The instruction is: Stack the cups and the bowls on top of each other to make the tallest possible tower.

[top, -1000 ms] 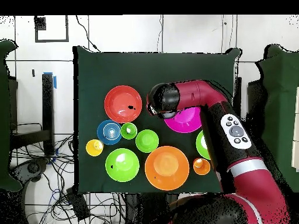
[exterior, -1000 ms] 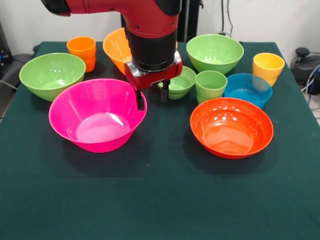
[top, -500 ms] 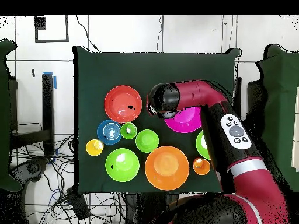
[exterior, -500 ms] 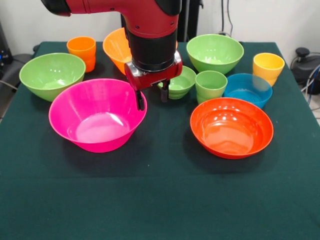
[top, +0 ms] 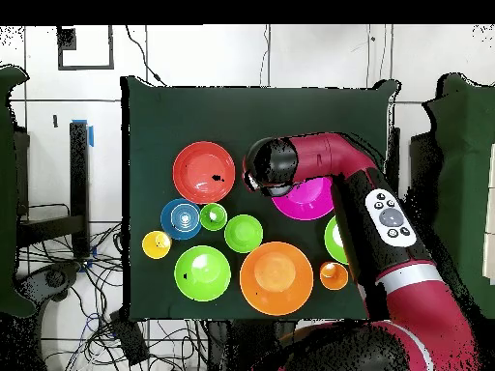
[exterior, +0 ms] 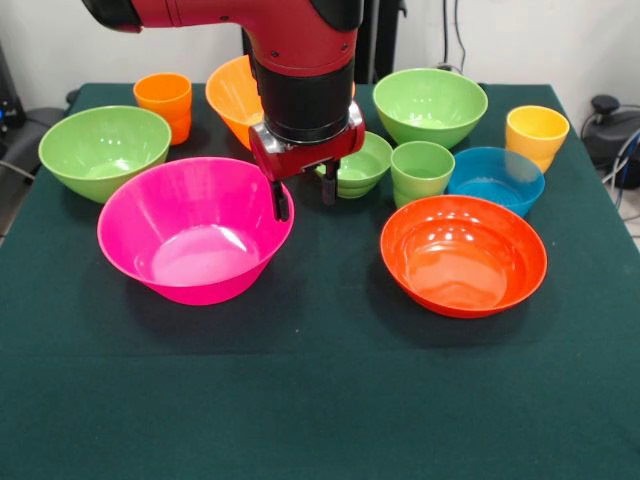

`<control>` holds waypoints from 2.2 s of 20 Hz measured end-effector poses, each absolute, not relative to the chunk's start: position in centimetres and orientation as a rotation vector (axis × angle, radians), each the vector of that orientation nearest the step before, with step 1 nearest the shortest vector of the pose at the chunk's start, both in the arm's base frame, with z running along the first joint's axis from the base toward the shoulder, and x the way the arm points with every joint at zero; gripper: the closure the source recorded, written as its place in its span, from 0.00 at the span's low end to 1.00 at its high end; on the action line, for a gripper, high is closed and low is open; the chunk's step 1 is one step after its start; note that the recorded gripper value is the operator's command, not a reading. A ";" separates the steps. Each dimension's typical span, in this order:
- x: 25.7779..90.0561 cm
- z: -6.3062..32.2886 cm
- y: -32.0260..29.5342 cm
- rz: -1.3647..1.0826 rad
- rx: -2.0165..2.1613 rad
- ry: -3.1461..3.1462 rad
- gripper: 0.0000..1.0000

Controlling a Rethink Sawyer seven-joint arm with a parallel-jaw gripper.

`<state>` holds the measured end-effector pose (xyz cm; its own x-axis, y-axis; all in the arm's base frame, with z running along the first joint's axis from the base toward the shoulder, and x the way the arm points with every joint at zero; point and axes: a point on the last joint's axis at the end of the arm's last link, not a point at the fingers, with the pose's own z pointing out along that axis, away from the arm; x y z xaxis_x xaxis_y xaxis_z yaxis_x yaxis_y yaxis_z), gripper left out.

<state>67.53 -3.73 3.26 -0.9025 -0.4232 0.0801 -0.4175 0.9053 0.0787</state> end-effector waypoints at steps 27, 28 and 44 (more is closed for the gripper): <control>66.7 2.7 -4.7 -0.066 0.650 -2.996 0.00; 66.7 2.6 -4.7 -0.064 0.649 -2.997 0.00; 65.6 1.8 -5.6 -0.047 0.639 -3.011 0.00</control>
<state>65.64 -5.55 1.77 -0.9119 -0.4065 0.0558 -0.4046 0.9135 0.0427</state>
